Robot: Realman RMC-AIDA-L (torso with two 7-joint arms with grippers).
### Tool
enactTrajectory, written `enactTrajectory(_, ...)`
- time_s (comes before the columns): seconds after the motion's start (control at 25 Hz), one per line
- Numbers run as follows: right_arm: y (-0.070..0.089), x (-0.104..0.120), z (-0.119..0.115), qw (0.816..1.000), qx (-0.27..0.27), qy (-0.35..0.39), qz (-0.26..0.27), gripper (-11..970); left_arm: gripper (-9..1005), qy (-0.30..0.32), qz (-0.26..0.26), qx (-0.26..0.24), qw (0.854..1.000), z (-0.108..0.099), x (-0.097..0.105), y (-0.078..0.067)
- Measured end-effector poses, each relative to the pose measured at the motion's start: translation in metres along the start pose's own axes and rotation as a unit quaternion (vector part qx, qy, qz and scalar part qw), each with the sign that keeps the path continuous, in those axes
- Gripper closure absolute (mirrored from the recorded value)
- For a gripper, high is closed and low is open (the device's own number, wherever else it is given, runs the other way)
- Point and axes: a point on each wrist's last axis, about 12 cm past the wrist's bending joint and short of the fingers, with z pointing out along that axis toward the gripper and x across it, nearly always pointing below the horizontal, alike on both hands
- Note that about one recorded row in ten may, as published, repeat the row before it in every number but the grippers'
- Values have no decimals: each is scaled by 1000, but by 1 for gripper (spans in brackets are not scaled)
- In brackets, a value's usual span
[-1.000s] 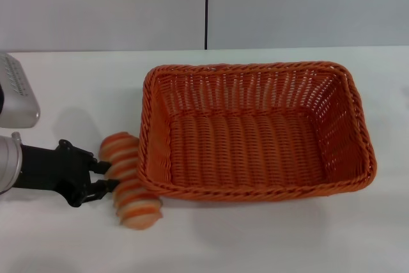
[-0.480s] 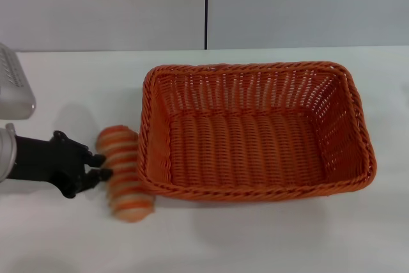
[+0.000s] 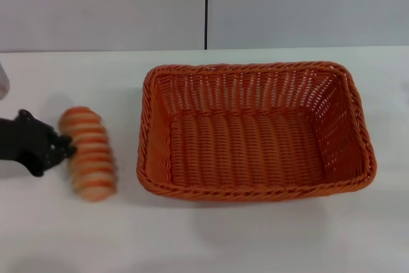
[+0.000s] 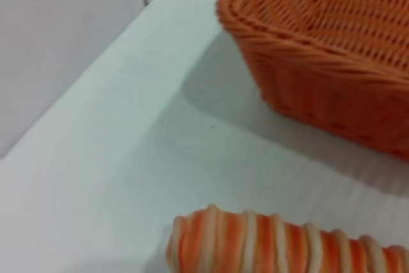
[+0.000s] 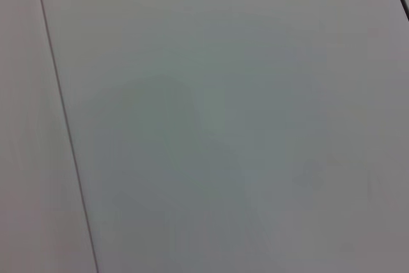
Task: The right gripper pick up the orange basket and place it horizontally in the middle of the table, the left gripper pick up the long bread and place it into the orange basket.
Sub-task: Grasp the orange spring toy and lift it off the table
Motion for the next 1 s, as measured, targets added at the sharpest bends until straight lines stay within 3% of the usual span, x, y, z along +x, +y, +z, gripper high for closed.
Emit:
enactTrajectory(0.16,0,0,2,1000,-1,-1,0,548,836,9,2,-44,999,-17,-9,15)
enactTrajectory(0.44,-1,-2,7,1000,-4,-4,-2,548,942,5,14,-76,997,-35,-26,27)
enactTrajectory(0.6,0,-1,7,1000,-3,-5,-1,548,998,17,21,-75,997,-33,-28,28)
enactTrajectory(1.0,1,1,4,1000,0,-6,3,548,950,36,34,-65,997,-18,-32,23)
